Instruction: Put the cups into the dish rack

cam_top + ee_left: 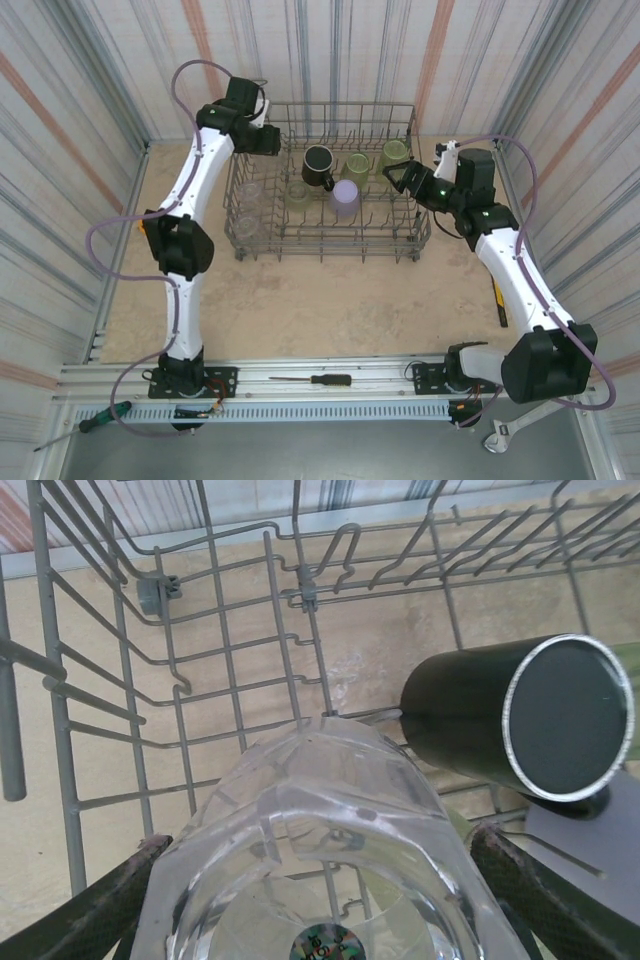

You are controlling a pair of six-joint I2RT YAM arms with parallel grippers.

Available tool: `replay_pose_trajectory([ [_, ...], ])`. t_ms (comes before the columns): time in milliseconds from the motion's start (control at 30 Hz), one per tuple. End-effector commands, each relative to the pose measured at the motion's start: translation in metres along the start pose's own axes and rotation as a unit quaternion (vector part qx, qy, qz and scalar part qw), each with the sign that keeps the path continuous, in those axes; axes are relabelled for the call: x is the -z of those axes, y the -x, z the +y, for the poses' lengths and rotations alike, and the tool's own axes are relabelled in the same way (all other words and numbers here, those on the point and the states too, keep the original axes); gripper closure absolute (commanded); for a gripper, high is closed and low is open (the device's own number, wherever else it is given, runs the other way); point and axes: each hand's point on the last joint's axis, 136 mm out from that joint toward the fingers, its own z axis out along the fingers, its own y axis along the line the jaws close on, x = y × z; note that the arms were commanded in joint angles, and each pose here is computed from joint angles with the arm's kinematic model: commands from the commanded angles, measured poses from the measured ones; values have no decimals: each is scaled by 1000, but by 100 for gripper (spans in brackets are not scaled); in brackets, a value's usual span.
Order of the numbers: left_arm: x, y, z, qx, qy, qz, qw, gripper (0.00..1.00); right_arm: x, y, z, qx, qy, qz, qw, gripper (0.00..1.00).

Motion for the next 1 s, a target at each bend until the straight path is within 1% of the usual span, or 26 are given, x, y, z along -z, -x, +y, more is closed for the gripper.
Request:
replay_pose_trajectory([
  [0,1,4,15,-15,45,-4,999,100,-5,-6,-4,-5,4,11,1000,1],
  [333,-22,-3,22,-19,67,13,998,100,-8,-7,-7,-7,5,13,1000,1],
  [967,-39,-7,33,-21,96,20,995,100,-10,-9,-12,-9,2,16,1000,1],
])
